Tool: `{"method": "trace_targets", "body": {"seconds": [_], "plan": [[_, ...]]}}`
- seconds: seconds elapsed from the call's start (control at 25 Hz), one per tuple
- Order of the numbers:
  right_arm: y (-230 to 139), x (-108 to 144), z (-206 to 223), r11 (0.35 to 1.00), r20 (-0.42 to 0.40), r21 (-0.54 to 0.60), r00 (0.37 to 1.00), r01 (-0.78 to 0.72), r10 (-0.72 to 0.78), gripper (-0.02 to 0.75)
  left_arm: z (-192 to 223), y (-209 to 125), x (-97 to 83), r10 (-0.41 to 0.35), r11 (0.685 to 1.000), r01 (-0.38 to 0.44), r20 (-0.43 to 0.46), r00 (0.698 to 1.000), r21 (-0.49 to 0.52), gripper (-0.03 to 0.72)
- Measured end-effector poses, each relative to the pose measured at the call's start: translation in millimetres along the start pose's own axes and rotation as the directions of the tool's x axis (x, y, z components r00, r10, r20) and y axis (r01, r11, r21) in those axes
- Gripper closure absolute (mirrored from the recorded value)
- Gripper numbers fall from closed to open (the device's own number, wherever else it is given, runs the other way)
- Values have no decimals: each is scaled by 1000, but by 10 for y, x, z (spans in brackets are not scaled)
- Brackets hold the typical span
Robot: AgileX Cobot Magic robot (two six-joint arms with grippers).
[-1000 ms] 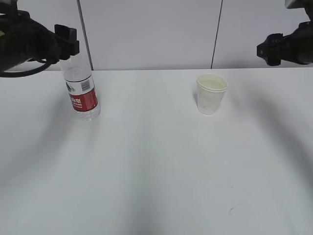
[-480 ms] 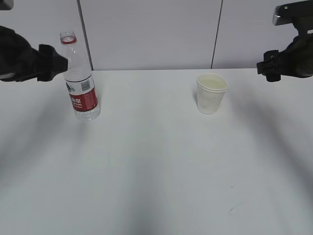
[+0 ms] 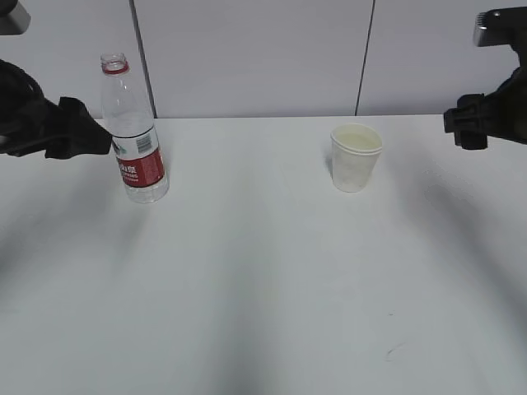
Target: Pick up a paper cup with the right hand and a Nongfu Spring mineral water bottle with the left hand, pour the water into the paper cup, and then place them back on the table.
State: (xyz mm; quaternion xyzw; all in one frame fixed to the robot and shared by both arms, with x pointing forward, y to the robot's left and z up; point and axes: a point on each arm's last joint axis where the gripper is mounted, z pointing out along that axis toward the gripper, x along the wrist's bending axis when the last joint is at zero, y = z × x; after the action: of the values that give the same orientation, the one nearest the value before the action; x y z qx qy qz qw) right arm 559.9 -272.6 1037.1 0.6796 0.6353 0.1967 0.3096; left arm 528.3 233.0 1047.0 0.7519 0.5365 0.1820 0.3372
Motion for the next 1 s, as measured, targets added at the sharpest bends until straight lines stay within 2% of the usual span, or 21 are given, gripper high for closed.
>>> {"method": "trace_targets", "body": {"seconds": [0.16, 0.28, 0.44, 0.6, 0.68, 1.0], "plan": [[-111, -24, -160, 990, -17, 139, 1000, -2, 5, 148, -84, -6, 35, -18, 990, 24, -43, 999, 142, 144], [-195, -10, -278, 969, -59, 249, 998, 1, 14, 148, -177, -14, 86, -14, 965, 42, -109, 994, 259, 144], [-333, 18, -412, 914, -123, 403, 992, 44, 6, 148, -295, -79, 129, -35, 906, 110, -187, 982, 409, 144], [-426, 23, -516, 838, -157, 538, 987, 95, -11, 148, -385, -208, 150, -25, 822, 153, -234, 972, 549, 144], [-424, 17, -562, 817, -160, 567, 987, 102, -11, 148, -413, -242, 149, -26, 795, 169, -244, 969, 583, 144], [-369, 60, -640, 819, -219, 562, 976, 116, 12, 148, -427, -245, 124, -70, 790, 205, -247, 967, 578, 144]]}}
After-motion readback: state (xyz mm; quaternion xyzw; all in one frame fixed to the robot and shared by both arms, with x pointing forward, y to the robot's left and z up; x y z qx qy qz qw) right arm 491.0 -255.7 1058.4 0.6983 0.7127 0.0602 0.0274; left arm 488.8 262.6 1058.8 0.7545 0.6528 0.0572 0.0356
